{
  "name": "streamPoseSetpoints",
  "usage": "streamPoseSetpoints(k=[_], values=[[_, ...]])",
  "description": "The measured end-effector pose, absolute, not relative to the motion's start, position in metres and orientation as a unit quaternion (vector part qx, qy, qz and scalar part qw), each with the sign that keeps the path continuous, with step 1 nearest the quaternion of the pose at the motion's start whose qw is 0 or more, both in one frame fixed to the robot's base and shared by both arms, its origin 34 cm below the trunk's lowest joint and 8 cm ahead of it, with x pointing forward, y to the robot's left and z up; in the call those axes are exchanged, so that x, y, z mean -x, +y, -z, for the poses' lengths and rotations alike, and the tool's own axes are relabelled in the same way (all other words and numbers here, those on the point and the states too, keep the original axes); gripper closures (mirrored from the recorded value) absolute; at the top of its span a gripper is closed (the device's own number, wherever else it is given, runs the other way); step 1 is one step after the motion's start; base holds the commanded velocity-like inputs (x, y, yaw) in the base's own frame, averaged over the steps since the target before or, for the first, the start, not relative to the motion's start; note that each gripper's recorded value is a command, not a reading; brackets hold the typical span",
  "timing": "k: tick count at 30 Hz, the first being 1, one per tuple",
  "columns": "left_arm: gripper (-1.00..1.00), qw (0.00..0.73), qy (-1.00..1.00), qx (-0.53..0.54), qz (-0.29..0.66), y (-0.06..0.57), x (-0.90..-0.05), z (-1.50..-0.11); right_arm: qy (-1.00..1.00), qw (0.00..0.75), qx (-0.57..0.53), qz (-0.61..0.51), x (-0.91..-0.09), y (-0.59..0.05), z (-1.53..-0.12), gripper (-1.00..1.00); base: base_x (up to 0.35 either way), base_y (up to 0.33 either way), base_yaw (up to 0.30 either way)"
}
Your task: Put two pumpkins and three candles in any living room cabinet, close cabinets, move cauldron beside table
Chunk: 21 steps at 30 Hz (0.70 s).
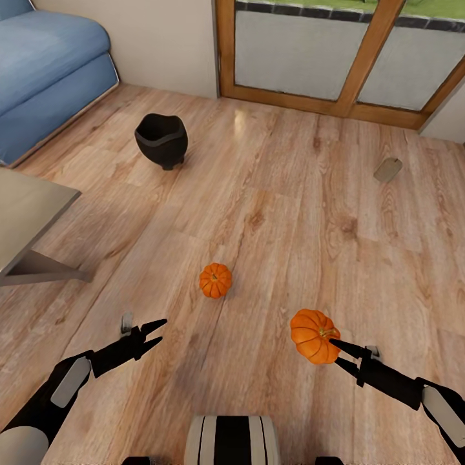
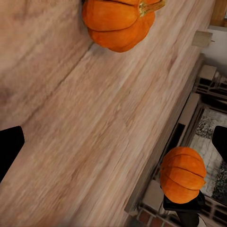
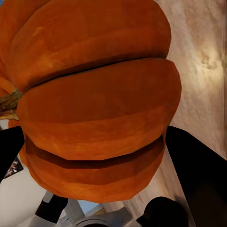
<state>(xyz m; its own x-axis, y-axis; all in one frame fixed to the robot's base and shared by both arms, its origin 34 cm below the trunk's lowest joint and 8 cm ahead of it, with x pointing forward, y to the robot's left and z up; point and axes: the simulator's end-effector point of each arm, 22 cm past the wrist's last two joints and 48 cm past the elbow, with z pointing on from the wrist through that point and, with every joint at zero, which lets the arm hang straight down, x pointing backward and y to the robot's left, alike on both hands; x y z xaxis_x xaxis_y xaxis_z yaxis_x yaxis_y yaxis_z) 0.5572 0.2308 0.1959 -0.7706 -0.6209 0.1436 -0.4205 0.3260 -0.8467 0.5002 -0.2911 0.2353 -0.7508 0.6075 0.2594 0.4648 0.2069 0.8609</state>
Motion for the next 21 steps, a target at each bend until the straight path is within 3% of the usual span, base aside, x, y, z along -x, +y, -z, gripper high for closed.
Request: streamPoseSetpoints(k=[9, 21], values=[[-1.0, 0.103, 0.808, 0.323, 0.482, 0.2309, -0.5562, -0.1938, 0.774, 0.066, -0.348, -0.525, -0.499, -0.2911, -0.2335, 1.0, 0.021, 0.0, 0.0], [-1.0, 0.105, 0.809, 0.322, 0.481, 0.2312, -0.5566, -0.1939, 0.774, 0.067, -0.347, -0.525, -0.4992, -0.2911, -0.2337, 1.0, 0.29, 0.0, 0.0]])
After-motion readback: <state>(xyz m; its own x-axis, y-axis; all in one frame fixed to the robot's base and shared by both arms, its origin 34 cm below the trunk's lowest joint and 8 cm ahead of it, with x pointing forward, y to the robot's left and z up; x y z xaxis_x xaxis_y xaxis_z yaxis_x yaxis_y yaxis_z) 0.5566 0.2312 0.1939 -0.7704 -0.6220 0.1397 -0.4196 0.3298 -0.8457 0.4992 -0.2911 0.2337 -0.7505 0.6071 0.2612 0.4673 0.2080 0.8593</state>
